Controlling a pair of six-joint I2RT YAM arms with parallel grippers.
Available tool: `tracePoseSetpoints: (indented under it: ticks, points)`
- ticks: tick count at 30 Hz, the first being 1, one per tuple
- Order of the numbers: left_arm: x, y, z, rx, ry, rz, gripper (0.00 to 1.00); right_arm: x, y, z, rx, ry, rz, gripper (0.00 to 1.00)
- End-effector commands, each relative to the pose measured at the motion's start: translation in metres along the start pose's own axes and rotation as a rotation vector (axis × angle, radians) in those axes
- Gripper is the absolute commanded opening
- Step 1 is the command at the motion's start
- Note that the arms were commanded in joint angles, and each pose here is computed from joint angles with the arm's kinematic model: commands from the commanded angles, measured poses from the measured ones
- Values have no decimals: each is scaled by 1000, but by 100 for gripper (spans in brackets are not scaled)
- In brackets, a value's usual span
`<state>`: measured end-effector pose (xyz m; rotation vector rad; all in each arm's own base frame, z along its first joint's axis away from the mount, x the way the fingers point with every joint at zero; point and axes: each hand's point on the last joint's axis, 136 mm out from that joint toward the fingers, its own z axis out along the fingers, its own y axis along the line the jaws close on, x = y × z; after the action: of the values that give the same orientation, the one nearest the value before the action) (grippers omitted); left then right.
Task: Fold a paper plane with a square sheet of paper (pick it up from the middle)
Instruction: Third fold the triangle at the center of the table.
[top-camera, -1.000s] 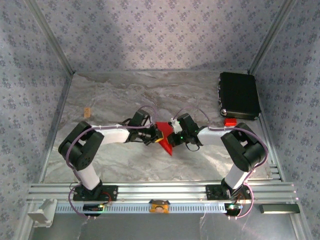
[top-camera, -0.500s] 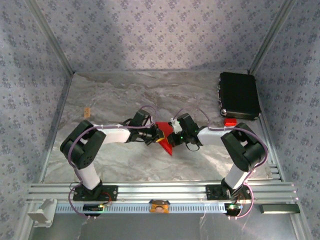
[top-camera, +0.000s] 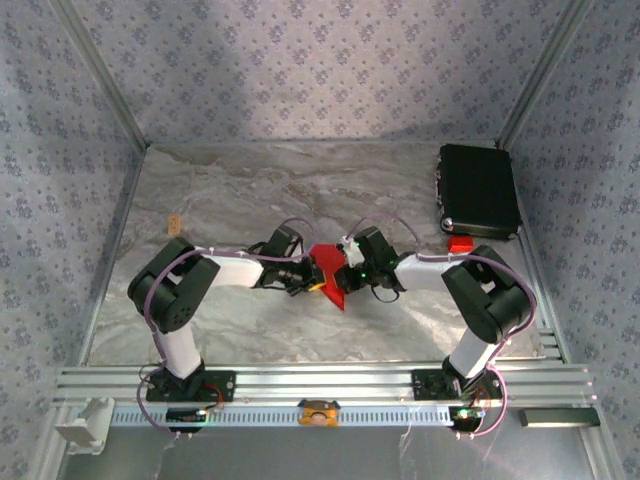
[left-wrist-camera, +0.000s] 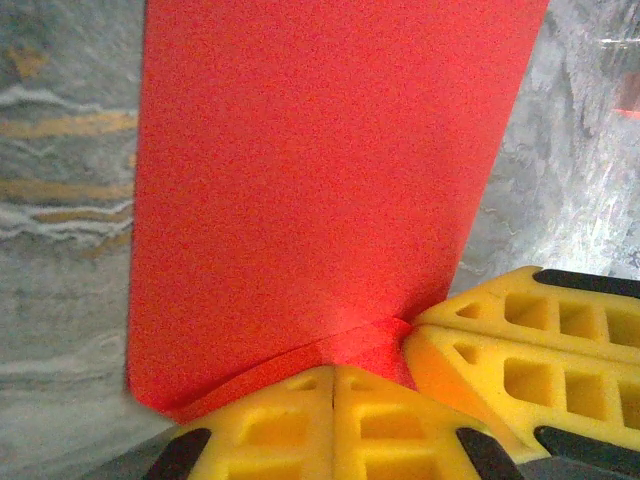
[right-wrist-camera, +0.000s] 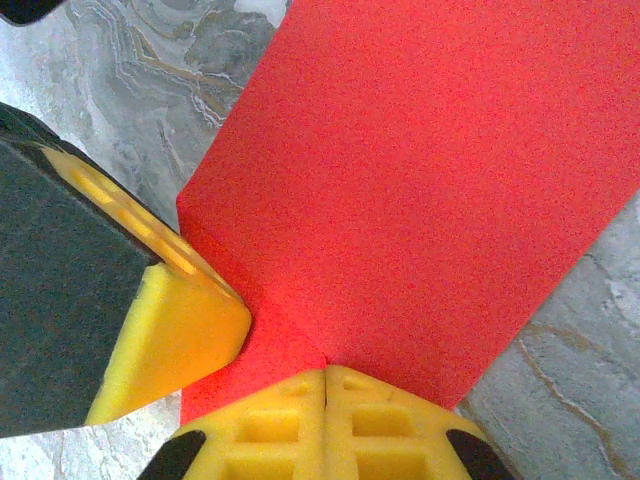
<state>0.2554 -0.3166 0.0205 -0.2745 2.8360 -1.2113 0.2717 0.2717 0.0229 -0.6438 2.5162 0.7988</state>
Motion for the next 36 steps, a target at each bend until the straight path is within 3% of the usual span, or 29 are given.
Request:
tracePoseSetpoints:
  ticks: [1, 7, 15, 19, 22, 25, 31, 36]
  points:
    - [2, 16, 5, -50, 1, 6, 0, 11, -10, 3, 32, 46, 41, 0]
    - [2, 17, 6, -60, 1, 12, 0, 6, -4, 0, 14, 39, 53, 0]
    - [1, 17, 7, -63, -1, 11, 0, -20, -5, -39, -5, -13, 177, 29]
    - [0, 17, 7, -64, -4, 9, 0, -21, 2, -55, -59, -20, 215, 36]
    - [-1, 17, 6, -62, -9, 8, 0, -19, 29, -57, -176, 6, 218, 34]
    - [-1, 17, 6, -62, -12, 4, 0, -7, 57, -49, -241, 92, 199, 24]
    - [-1, 16, 5, -60, -17, 6, 0, 14, 64, -29, -127, 209, 145, 6]
    - [-2, 17, 5, -61, -16, 4, 0, 23, 58, -14, -83, 267, 154, 2]
